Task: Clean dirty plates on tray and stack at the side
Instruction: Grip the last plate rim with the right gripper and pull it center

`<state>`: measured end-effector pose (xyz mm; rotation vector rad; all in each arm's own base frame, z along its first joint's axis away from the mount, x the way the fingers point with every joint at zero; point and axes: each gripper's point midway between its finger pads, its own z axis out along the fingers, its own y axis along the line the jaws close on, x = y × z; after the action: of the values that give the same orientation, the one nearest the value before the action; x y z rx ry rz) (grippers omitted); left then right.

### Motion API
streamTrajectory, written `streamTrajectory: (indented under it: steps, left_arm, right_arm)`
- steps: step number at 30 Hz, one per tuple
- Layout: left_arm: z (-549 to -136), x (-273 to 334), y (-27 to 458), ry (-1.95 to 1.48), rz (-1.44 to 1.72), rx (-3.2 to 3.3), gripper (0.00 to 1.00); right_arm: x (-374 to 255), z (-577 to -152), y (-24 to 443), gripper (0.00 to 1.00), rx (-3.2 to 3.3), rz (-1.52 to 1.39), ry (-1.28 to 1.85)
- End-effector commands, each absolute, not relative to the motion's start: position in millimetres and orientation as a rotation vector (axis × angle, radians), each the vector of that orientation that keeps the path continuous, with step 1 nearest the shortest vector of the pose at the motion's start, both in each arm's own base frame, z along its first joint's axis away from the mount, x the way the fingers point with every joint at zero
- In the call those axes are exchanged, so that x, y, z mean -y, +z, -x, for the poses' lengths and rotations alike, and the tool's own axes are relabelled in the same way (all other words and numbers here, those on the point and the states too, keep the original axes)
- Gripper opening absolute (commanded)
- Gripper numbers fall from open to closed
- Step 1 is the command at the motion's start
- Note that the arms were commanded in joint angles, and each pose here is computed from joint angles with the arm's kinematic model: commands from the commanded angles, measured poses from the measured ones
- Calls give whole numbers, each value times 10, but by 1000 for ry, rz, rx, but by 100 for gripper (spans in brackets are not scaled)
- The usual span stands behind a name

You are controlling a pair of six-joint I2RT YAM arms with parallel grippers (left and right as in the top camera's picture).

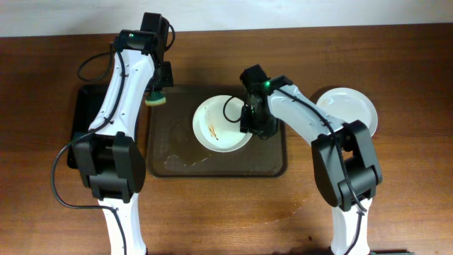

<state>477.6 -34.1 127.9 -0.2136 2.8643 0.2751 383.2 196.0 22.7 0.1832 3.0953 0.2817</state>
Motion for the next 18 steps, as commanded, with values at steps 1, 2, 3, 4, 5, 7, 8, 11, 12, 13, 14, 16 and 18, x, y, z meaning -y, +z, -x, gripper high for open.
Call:
streamTrajectory:
  steps: [1,2,3,4,5,7,8,11,12,13,14,16,18]
  left_arm:
    - [-4810,326,1317,268,205,-2853,1]
    - [-4811,327,1317,267,205,-2852,1]
    - [-4811,327,1317,267,205,-2852,2]
    - [-4811,326,1317,267,205,-2852,1]
    - [-4810,326,1315,268,205,-2853,2]
    - [-4811,326,1317,267,205,-2852,1]
    - [-4811,326,1317,267,205,-2852,1]
    - [-4810,326,1315,267,205,-2853,1]
    - [-4809,328,1315,266,205,-2854,1]
    - [-4807,353,1309,245,203,-2858,1]
    - [-4801,384,1299,219,200,-2866,1]
    - [-4768,440,1251,174,194,-2889,2]
    - [-4698,549,1162,85,183,-2934,1]
  right_arm:
    - [-1985,-4137,364,52,-2984,171,350]
    - [-1998,-4215,363,49,-2938,274,348]
    - [-2013,-4281,334,47,-2908,311,343]
    - [-2023,-4324,302,46,-2896,310,341]
    - [-2051,-4357,150,46,-2902,310,351]
    - [-2080,-4263,-112,38,-2972,294,383]
    - [-2073,-4252,-143,34,-2986,265,382]
    - [-2040,-4252,-171,13,-3007,177,385]
    - [-2028,-4229,-174,8,-3024,128,391]
    - [-2027,-4187,-174,4,-3048,79,411]
    - [-2049,-4128,-169,4,-3078,9,450]
    - [-2169,-4003,-128,4,-3135,-162,584]
    - [-2246,-3973,-121,4,-3143,-259,598]
